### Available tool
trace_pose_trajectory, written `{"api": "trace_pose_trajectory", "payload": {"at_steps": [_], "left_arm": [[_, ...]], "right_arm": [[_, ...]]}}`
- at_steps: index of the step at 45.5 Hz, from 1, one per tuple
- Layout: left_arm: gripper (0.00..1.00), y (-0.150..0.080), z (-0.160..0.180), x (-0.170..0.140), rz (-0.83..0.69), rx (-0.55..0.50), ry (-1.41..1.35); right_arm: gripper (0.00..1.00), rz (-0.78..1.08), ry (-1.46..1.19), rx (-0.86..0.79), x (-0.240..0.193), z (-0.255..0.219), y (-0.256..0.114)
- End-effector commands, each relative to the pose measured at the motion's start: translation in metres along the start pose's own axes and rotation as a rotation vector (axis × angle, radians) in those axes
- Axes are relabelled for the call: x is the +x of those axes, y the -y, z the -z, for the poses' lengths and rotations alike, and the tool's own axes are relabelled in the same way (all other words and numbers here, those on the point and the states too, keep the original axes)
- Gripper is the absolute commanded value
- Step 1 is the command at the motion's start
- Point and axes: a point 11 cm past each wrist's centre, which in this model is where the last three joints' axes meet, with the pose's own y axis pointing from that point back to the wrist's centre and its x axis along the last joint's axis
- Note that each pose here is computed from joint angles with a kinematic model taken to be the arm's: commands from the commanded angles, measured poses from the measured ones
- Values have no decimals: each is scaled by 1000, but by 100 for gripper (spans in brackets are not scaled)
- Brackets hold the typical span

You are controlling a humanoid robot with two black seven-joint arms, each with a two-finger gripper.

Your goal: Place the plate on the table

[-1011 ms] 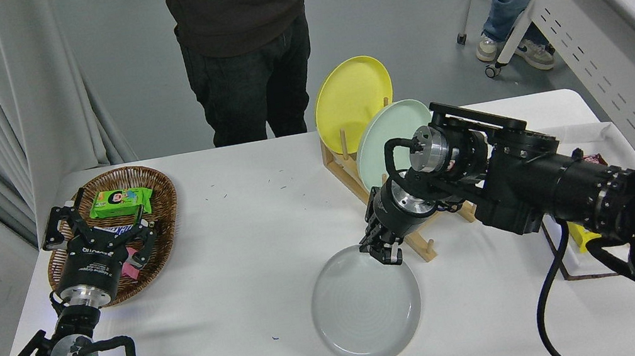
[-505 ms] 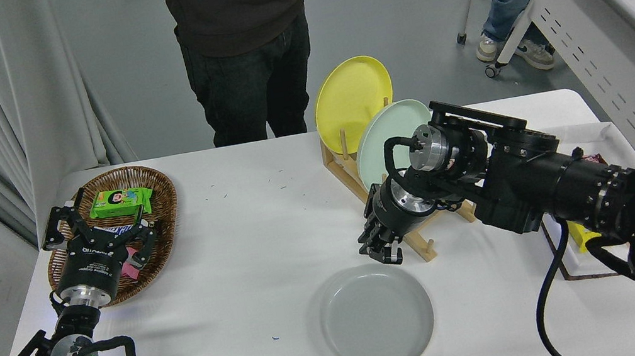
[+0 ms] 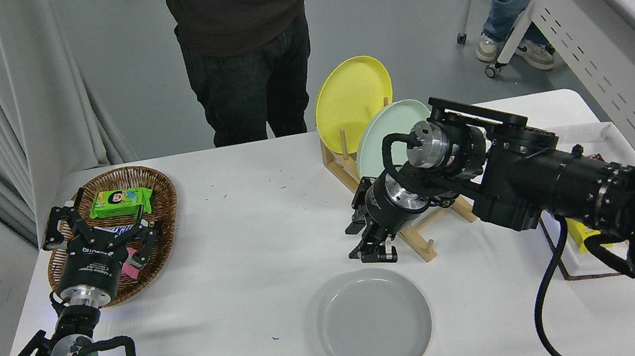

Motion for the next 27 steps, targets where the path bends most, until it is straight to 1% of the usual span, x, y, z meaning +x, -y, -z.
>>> {"api": "trace_pose_trajectory", "payload": {"at_steps": [1,7,17,19,27], "left_arm": [[98,0,0,0,0,0,0],[98,0,0,0,0,0,0],[98,0,0,0,0,0,0],[98,0,0,0,0,0,0],[98,0,0,0,0,0,0]], "right_arm": [[100,69,-50,7,-15,3,-7],[100,123,-65,20,-26,8,-14],[100,242,-82,91,-59,30,-46],[100,298,-130,118,-71,36,-58],[100,478,-307,157,-94,37,-74]]}}
